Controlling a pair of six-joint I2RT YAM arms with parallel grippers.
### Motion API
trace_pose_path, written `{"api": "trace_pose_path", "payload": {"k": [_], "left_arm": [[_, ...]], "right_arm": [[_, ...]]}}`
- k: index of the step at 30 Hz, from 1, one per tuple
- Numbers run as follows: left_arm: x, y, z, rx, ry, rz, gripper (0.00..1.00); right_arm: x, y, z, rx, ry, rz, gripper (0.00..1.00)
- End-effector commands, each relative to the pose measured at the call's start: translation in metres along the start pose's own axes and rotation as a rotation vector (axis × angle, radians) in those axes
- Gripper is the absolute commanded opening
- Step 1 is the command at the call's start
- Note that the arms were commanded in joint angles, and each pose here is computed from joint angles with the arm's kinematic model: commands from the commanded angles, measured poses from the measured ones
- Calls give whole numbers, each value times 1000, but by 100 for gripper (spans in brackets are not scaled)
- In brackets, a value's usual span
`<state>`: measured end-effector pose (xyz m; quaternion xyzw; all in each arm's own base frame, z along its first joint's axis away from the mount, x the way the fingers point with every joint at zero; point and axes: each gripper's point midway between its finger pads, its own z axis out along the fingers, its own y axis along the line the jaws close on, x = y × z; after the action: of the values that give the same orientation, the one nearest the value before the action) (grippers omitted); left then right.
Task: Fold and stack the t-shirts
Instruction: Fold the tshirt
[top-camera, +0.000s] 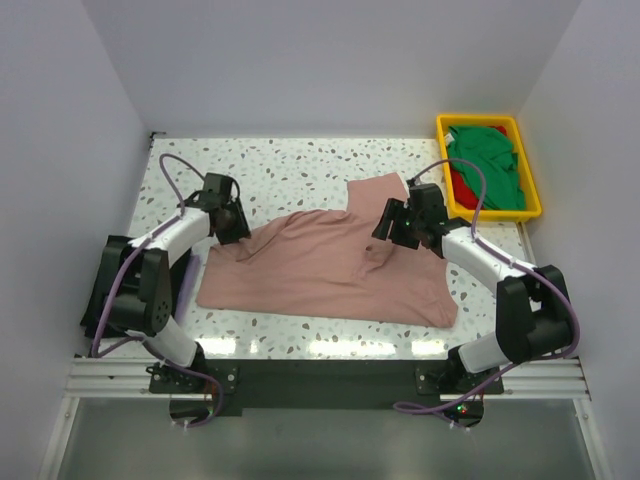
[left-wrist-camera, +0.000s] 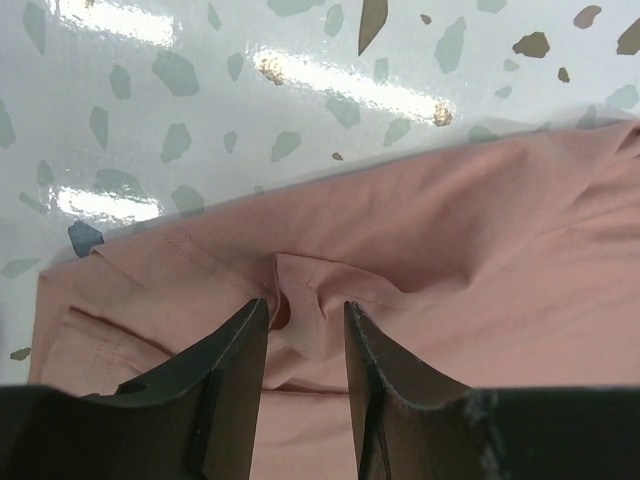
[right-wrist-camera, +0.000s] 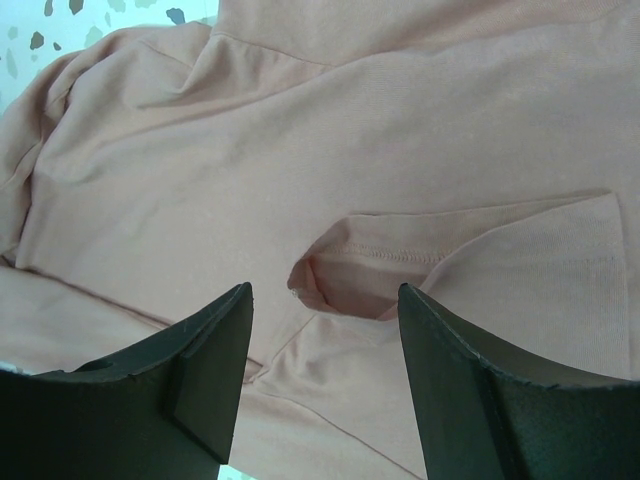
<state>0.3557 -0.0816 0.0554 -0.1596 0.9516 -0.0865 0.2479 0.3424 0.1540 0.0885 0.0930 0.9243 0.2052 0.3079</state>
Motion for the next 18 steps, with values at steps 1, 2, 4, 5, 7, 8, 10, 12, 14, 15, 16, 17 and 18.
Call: {"api": "trace_pose_path", "payload": {"k": [1, 2, 4, 5, 7, 8, 10, 12, 14, 15, 16, 17, 18], "left_arm": [[-7, -2, 3, -1, -19, -35, 41], [-6, -2, 4, 1, -16, -36, 41], [-5, -2, 6, 2, -16, -43, 41], [-2, -5, 6, 20, -4, -47, 41], [-1, -6, 9, 27, 0, -50, 38], [1, -7, 11, 32, 9, -52, 37], [1, -8, 11, 42, 11, -51, 31], [2, -10, 9, 52, 8, -51, 25], [1, -10, 6, 55, 3, -48, 21], [2, -9, 5, 53, 7, -45, 18], [2, -10, 4, 57, 7, -45, 17], [1, -11, 2, 61, 2, -43, 15], [3, -11, 1, 65, 5, -43, 11]], "right_arm": [[-8, 5, 1, -26, -24, -10, 63], [-8, 5, 1, -28, -24, -7, 63], [-8, 5, 2, -30, -24, -7, 63], [-7, 5, 2, -30, -22, -6, 63], [-6, 5, 3, -33, -16, -5, 63], [-6, 5, 3, -32, -19, -5, 63], [-5, 6, 3, -34, -14, -5, 63], [-5, 5, 3, -33, -14, -5, 63], [-5, 5, 3, -34, -12, -5, 63], [-5, 5, 3, -36, -13, -5, 63], [-5, 6, 3, -36, -14, -5, 63], [-5, 6, 3, -36, -14, -4, 63], [-5, 6, 3, -38, -15, -7, 63]]}}
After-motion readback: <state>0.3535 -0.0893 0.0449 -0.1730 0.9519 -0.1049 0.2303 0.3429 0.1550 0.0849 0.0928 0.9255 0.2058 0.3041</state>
